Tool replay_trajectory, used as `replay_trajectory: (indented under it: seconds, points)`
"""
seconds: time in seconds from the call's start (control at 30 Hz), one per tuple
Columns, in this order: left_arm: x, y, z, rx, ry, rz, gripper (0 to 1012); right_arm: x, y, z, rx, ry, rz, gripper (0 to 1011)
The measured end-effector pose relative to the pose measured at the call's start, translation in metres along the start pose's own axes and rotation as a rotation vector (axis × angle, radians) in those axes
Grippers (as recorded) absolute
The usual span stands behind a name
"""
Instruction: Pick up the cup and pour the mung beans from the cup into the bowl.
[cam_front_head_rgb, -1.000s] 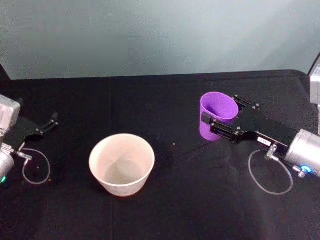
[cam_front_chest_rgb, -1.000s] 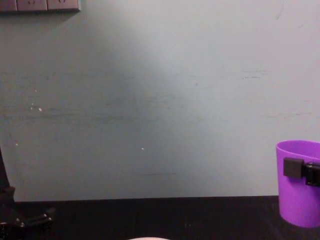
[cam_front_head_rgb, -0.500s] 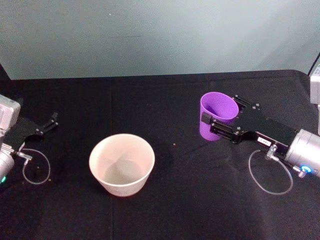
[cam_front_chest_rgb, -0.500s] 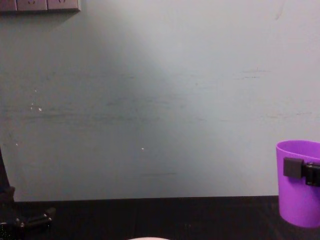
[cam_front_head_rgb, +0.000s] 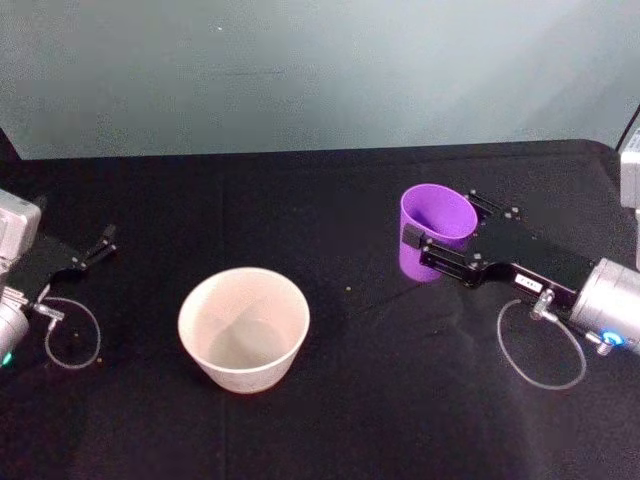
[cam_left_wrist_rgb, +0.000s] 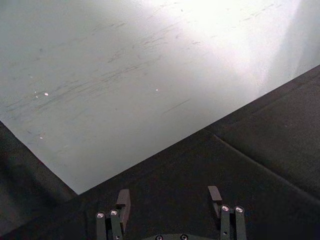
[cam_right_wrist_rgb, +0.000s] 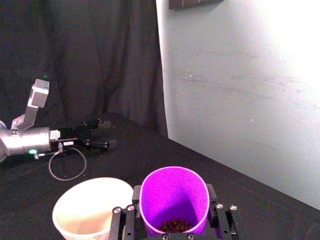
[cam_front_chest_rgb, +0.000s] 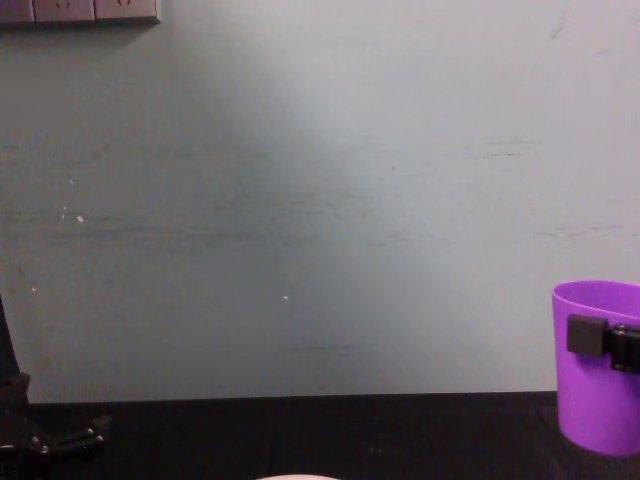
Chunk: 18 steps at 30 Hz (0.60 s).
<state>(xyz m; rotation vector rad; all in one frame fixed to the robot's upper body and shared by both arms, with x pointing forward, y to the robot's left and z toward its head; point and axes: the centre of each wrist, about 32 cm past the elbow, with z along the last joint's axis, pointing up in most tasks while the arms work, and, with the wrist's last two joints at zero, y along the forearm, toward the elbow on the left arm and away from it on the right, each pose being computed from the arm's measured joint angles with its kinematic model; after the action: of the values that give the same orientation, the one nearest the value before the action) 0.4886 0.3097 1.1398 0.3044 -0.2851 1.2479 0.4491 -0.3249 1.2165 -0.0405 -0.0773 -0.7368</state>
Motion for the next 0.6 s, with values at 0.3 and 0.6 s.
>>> replay_trajectory:
  seconds: [0.3, 0.6]
  points:
    - [0.0000, 0.0000, 0.0000, 0.000, 0.000, 0.000, 1011, 0.0000, 0.0000, 0.0000, 0.000, 0.000, 0.000, 728]
    - [0.0000, 0.0000, 0.0000, 0.000, 0.000, 0.000, 1011, 0.0000, 0.0000, 0.0000, 0.000, 0.000, 0.000, 728]
